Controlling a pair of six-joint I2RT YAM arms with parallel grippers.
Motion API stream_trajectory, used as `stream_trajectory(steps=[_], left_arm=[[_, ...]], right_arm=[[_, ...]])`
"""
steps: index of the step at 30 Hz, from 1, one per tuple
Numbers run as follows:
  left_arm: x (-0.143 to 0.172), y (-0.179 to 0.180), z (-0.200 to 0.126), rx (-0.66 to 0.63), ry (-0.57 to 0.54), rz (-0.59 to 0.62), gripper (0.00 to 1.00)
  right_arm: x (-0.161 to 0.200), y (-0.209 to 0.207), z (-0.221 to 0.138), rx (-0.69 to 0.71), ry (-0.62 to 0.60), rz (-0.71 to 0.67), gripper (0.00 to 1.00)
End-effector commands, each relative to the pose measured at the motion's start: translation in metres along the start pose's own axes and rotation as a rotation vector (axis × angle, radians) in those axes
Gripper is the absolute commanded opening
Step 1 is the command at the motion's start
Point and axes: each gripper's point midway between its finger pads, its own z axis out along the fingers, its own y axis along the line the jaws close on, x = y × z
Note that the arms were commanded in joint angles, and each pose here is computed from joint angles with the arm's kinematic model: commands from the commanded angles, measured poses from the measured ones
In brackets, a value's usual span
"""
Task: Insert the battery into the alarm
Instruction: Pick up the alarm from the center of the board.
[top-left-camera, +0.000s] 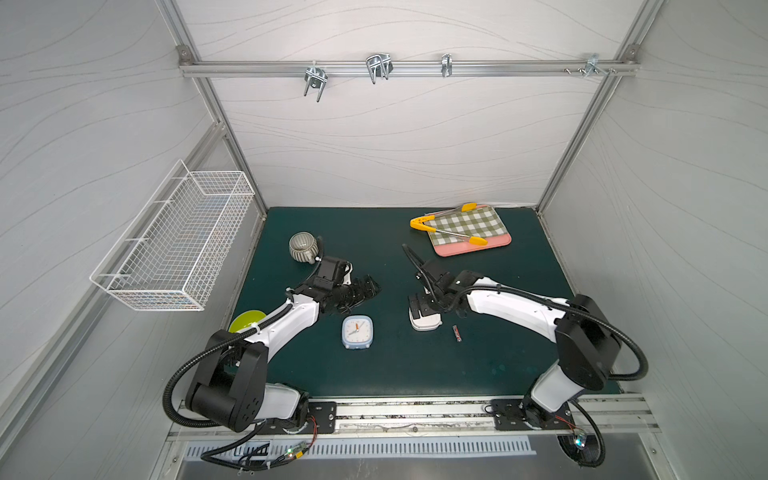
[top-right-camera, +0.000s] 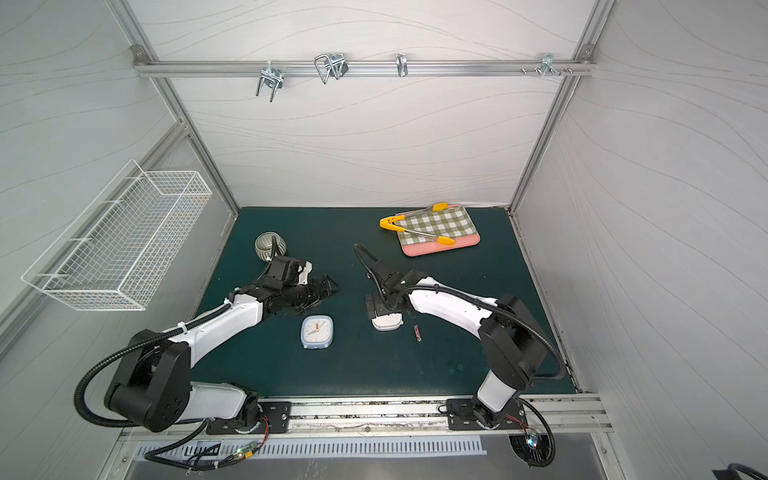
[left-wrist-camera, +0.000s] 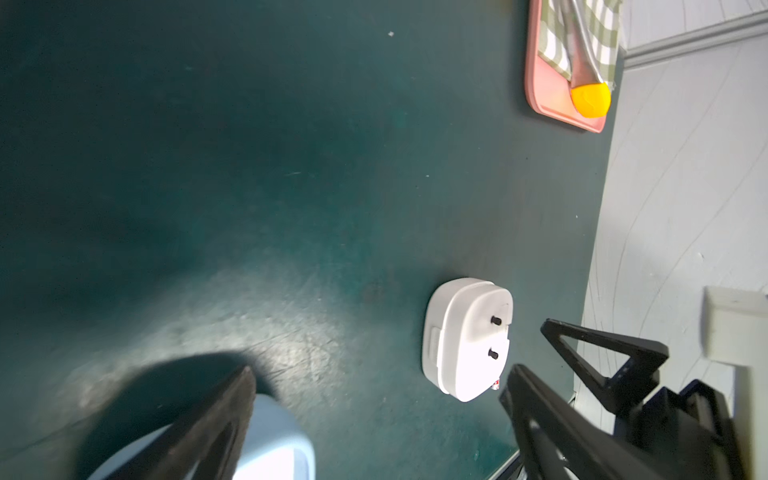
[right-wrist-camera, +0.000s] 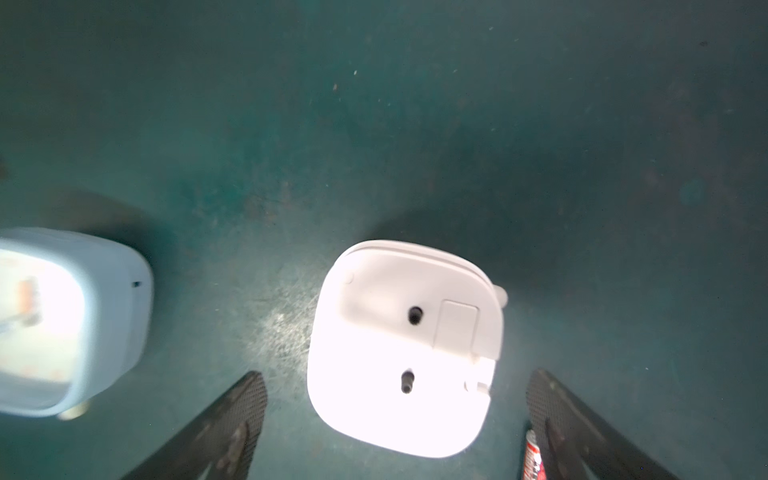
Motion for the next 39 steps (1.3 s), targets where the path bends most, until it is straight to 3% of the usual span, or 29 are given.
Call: stream_trajectory(steps=[1, 13, 19, 30, 39], left_arm=[[-0.003, -0.002, -0.005, 0.005, -0.015, 0.010, 0.96], [-0.001, -0.002, 0.000, 0.017, 0.006, 0.007, 0.96], [-0.001, -0.005, 0.001, 0.026, 0.009, 0.008, 0.96], [-0.001, -0.006, 0.002, 0.035, 0.013, 0.006, 0.95], [-0.001, -0.006, 0.003, 0.038, 0.017, 0.005, 0.95]], right_arm=[[0.011, -0.011, 0.006, 0.111, 0.049, -0.034, 0.99], [0.024, -0.002, 0.031, 0.082, 0.131, -0.016, 0.99], [0.025, -0.004, 0.033, 0.064, 0.143, 0.008, 0.93], [0.027, -0.006, 0.037, 0.032, 0.164, 0.034, 0.98], [0.024, -0.004, 0.032, 0.012, 0.151, 0.033, 0.89]])
